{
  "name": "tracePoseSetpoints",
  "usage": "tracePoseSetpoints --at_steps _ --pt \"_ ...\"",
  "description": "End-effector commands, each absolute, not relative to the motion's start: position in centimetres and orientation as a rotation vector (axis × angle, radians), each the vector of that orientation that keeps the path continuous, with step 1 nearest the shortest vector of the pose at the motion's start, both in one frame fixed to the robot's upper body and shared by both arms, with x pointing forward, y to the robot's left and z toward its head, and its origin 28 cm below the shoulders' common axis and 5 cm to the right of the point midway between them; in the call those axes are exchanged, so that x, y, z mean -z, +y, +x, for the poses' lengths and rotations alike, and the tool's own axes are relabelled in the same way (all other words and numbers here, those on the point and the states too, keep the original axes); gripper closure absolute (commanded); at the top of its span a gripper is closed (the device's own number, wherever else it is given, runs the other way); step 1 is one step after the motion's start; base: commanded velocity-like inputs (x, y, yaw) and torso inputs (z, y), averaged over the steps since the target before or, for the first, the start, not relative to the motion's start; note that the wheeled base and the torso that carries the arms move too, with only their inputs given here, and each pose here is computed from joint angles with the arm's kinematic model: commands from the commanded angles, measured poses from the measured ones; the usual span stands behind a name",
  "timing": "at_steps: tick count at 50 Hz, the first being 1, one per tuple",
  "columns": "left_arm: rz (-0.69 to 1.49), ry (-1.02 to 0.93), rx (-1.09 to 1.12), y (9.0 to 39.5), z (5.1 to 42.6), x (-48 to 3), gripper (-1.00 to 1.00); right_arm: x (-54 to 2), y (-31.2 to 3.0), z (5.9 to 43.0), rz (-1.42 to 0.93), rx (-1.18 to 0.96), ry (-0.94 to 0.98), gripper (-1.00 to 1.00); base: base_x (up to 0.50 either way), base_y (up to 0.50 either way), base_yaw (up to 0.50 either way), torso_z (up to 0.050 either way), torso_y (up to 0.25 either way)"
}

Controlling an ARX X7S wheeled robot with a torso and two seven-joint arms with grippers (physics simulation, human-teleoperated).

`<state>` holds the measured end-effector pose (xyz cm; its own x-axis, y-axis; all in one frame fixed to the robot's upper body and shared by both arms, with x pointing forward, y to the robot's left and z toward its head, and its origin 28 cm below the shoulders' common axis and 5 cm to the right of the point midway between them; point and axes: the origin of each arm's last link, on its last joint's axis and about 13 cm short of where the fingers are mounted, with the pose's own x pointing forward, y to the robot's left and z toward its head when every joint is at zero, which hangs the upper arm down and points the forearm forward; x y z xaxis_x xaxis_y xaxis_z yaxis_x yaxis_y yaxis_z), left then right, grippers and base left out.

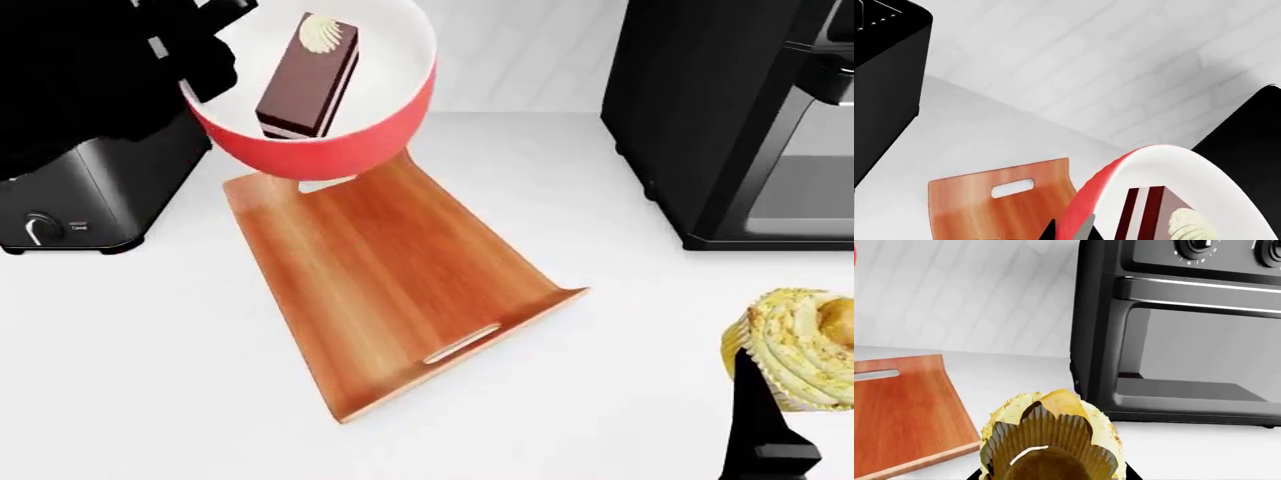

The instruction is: Pick up the bowl with cake and place it on the tray. Pick up the cupcake and place it on the tray.

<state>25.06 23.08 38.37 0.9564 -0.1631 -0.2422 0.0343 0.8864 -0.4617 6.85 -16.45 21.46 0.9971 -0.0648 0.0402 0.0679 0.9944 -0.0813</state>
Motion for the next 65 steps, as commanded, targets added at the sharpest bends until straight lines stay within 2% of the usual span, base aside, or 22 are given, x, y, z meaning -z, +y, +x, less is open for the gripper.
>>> tracePoseSetpoints --at_steps 1,27,43,65 --pt "-0.600 0.289 0.055 22.0 26.9 -38.2 1.00 -21.2 -16.4 7.1 -0.088 0.061 -0.036 1.00 0.00 0.00 0.00 0.000 0.000" --pt "-0.598 0.341 -0.002 19.1 30.1 -34.7 1.00 -21.0 -16.2 7.6 -0.085 0.046 -0.022 1.00 0.00 0.00 0.00 0.001 0.002" --pt "-0.548 0.407 -0.100 19.1 31.4 -32.0 1.00 -21.0 -16.3 7.6 -0.079 0.047 -0.017 1.00 0.00 0.00 0.00 0.000 0.001" --pt "-0.446 0.485 -0.080 18.6 31.9 -29.9 1.00 -20.9 -16.3 7.6 -0.072 0.043 -0.015 1.00 0.00 0.00 0.00 0.001 0.001"
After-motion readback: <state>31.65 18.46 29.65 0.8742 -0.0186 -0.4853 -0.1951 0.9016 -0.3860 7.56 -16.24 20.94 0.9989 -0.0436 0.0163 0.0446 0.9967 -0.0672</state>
